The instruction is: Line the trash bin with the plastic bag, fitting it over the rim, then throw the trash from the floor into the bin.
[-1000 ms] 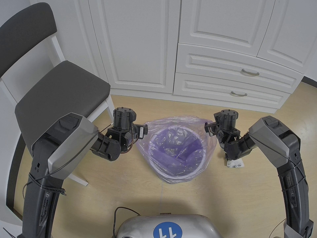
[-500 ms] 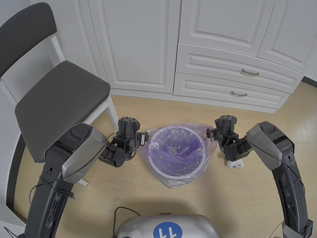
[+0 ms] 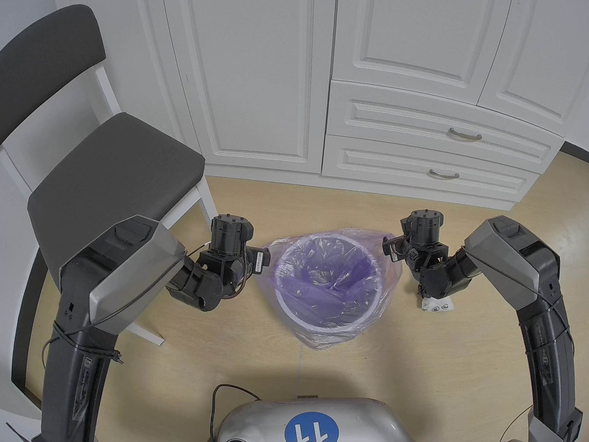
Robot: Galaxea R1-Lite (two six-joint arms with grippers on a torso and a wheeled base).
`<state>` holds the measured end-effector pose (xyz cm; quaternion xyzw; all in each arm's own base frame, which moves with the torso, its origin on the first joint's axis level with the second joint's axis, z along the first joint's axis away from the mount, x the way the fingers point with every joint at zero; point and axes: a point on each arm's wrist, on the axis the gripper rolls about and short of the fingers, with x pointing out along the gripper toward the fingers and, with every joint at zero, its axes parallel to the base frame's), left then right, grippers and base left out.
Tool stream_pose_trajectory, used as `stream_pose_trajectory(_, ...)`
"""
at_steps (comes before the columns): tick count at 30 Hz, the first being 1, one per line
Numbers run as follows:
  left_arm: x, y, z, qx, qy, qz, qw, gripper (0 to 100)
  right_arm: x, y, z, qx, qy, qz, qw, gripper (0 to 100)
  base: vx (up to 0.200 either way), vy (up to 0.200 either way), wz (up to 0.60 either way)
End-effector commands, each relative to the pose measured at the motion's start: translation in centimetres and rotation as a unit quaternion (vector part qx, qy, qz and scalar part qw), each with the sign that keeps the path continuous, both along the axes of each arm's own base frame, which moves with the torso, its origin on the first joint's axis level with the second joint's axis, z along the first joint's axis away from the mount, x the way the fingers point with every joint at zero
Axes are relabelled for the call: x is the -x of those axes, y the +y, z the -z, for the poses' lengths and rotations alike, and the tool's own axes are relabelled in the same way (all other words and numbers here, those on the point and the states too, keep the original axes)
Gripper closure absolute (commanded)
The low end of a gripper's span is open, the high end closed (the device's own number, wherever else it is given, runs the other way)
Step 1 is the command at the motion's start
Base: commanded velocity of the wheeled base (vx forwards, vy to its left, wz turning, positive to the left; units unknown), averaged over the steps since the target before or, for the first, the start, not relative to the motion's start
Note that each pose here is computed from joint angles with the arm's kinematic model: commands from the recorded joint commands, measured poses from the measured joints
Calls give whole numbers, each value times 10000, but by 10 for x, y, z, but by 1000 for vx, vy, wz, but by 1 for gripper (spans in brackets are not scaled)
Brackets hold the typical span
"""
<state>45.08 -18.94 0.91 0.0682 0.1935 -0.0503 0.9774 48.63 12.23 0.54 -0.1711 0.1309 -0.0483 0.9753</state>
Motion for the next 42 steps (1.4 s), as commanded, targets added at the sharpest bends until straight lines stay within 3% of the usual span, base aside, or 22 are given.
stream_pose_trajectory(1, 37, 5, -38, -153, 75, 188, 9997, 0, 34, 5, -48, -66, -53, -217, 9997, 0, 0, 0, 0)
stream_pose_trajectory(7, 55, 1, -2, -298, 570, 293, 9975, 0, 55, -9, -30, 244, 552, -474, 9971, 0, 0, 0, 0)
stream_pose_trajectory(11, 55, -7, 22, -247, 609, 326, 9973, 0, 54, -25, -9, 539, 911, -422, 9935, 0, 0, 0, 0)
stream_pose_trajectory(18, 55, -8, 50, -353, 786, 343, 9957, 0, 47, -22, 23, 565, 1352, -634, 9872, 0, 0, 0, 0)
stream_pose_trajectory(24, 54, -5, 57, -379, 884, 338, 9948, 0, 42, -17, 54, 573, 1706, -788, 9805, 0, 0, 0, 0)
stream_pose_trajectory(32, 39, -4, 75, -478, 1110, 310, 9922, 0, 38, -17, 53, 291, 2187, -695, 9729, 0, 0, 0, 0)
stream_pose_trajectory(42, 15, 13, 72, -479, 1164, 51, 9920, 0, 20, -30, 57, 282, 2101, -253, 9770, 0, 0, 0, 0)
